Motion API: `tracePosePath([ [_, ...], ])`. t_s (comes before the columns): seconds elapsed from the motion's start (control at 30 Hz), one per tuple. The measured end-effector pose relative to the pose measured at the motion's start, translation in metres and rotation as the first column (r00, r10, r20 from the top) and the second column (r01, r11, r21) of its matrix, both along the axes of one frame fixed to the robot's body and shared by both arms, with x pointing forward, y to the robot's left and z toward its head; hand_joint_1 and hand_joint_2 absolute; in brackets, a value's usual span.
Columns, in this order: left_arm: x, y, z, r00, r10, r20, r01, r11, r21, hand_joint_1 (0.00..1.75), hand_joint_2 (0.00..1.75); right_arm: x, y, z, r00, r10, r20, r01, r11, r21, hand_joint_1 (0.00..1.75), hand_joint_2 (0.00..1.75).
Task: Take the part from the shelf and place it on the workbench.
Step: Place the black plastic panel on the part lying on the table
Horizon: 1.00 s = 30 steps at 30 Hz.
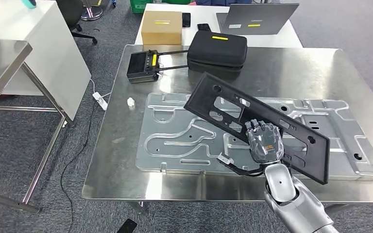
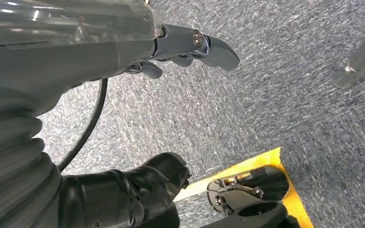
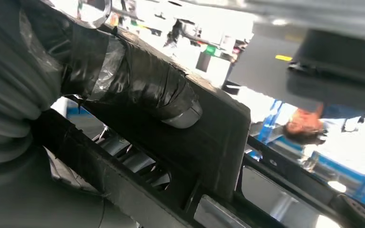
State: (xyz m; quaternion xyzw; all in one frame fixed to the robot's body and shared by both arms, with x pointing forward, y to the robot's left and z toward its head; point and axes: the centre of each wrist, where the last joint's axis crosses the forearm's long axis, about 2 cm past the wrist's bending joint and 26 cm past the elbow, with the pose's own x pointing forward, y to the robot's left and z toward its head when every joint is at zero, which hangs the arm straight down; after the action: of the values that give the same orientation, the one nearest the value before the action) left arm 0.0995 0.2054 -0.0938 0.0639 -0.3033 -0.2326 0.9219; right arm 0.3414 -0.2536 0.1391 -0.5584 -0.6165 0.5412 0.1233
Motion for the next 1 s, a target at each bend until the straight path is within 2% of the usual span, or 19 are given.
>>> tracePosePath([
  [0.23, -0.001, 0.000, 0.000, 1.000, 0.007, -0.001, -0.007, 1.000, -0.025, 0.00, 1.75, 0.003, -0.004, -0.023, 0.998, -0.024, -0.060, 0.017, 0.993, -0.117, 1.75, 1.75],
  [0.4, 0.000, 0.000, 0.000, 1.000, 0.010, 0.008, -0.010, 0.999, -0.037, 0.00, 1.75, 0.011, -0.006, -0.030, 0.997, -0.026, -0.079, 0.011, 0.983, -0.181, 1.66, 1.75],
  [0.6, -0.001, 0.004, -0.001, 1.000, 0.016, -0.001, -0.016, 0.999, -0.048, 0.00, 1.75, 0.015, -0.003, -0.035, 0.995, -0.035, -0.089, 0.015, 0.976, -0.215, 1.66, 1.75],
  [0.73, -0.004, 0.006, -0.002, 1.000, 0.017, -0.009, -0.017, 0.999, -0.046, 0.00, 0.00, 0.017, -0.004, -0.037, 0.995, -0.040, -0.094, 0.017, 0.974, -0.225, 1.68, 1.75],
  [0.8, -0.003, 0.007, -0.002, 1.000, 0.019, -0.008, -0.020, 0.999, -0.038, 0.00, 0.00, 0.019, -0.004, -0.036, 0.995, -0.044, -0.093, 0.021, 0.973, -0.230, 1.65, 1.75],
  [0.83, -0.002, 0.007, -0.002, 1.000, 0.021, -0.008, -0.022, 0.999, -0.031, 0.00, 0.00, 0.020, -0.005, -0.035, 0.995, -0.048, -0.093, 0.024, 0.972, -0.234, 1.50, 1.75],
  [0.93, -0.001, 0.007, -0.002, 1.000, 0.027, -0.010, -0.027, 1.000, -0.011, 0.00, 0.00, 0.022, -0.007, -0.036, 0.993, -0.061, -0.100, 0.034, 0.969, -0.246, 0.28, 1.75],
  [0.97, -0.001, 0.007, -0.001, 1.000, 0.027, -0.010, -0.027, 1.000, -0.008, 0.00, 0.00, 0.022, -0.007, -0.037, 0.993, -0.064, -0.102, 0.037, 0.968, -0.248, 0.01, 1.75],
  [1.0, -0.001, 0.007, -0.001, 1.000, 0.028, -0.010, -0.028, 1.000, -0.007, 0.00, 0.00, 0.022, -0.008, -0.038, 0.992, -0.066, -0.103, 0.039, 0.968, -0.249, 0.00, 1.31],
])
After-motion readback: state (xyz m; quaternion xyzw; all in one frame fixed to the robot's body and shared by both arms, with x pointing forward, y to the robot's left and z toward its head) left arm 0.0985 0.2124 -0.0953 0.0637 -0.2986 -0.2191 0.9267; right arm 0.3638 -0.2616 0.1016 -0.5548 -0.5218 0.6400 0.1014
